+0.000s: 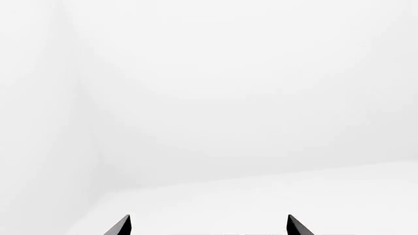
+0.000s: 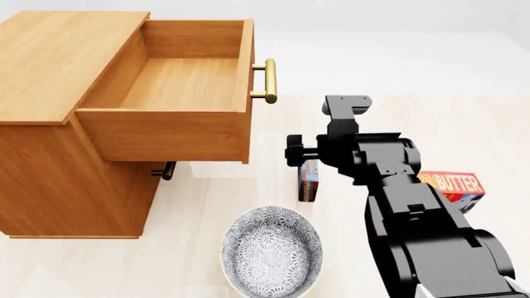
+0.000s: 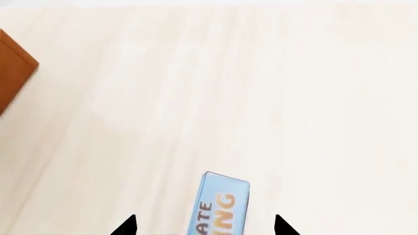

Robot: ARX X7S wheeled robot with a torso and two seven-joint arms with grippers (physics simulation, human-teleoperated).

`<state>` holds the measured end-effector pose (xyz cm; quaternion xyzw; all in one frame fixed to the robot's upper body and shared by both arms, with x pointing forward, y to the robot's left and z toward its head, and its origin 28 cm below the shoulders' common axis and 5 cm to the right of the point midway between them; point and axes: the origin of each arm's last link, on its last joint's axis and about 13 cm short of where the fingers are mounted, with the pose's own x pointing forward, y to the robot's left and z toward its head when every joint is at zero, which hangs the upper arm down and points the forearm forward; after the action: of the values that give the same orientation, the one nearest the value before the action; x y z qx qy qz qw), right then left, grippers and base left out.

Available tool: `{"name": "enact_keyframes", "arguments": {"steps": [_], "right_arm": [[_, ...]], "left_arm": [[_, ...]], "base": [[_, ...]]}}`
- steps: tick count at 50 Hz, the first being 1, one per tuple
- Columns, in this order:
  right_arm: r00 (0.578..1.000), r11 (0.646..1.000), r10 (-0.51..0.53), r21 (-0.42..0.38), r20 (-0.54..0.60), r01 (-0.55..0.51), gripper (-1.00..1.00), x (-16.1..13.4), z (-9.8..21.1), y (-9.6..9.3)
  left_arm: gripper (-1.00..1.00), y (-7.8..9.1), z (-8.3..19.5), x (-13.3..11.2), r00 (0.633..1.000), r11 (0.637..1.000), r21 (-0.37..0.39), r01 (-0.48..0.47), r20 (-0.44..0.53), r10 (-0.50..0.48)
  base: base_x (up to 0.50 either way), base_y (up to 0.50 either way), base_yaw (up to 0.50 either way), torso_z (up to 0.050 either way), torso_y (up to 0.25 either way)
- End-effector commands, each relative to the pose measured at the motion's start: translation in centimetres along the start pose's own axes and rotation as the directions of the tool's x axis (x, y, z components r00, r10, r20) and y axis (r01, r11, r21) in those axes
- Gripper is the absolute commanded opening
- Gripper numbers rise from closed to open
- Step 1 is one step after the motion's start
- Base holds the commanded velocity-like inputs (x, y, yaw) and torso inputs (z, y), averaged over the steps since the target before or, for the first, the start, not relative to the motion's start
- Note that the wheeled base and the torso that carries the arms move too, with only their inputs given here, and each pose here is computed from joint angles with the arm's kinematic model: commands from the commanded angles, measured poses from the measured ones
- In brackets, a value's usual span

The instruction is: Put the chocolate pudding in the top drawer of the cabinet and close it.

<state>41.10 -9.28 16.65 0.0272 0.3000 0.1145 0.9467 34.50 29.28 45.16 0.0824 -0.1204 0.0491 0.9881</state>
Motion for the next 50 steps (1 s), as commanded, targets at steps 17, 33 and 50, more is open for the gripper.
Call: {"name": "enact_keyframes", "arguments": {"steps": [17,33,50], "right_arm": [[1.0,1.0,0.001,0.003,-0.011,-0.001,1.0,0.19,-0.49,0.04],[1.0,1.0,0.005,0.004,-0.014,-0.005,1.0,0.24,-0.62,0.08],[1.0,1.0,0.011,0.003,-0.015,-0.011,-1.0,0.35,-0.8,0.19]], "left_arm": [[1.0,-0.03,-0.37,0.02,1.0,1.0,-0.007,-0.009,-0.025,0.008],[1.0,0.09,-0.4,-0.09,0.999,1.0,-0.01,-0.013,-0.03,0.013],[1.0,0.16,-0.5,-0.02,0.999,1.0,-0.018,-0.021,-0.031,0.021]], "base": [[0.0,0.0,0.0,0.0,-0.102],[0.0,0.0,0.0,0.0,-0.1],[0.0,0.0,0.0,0.0,-0.007]]}}
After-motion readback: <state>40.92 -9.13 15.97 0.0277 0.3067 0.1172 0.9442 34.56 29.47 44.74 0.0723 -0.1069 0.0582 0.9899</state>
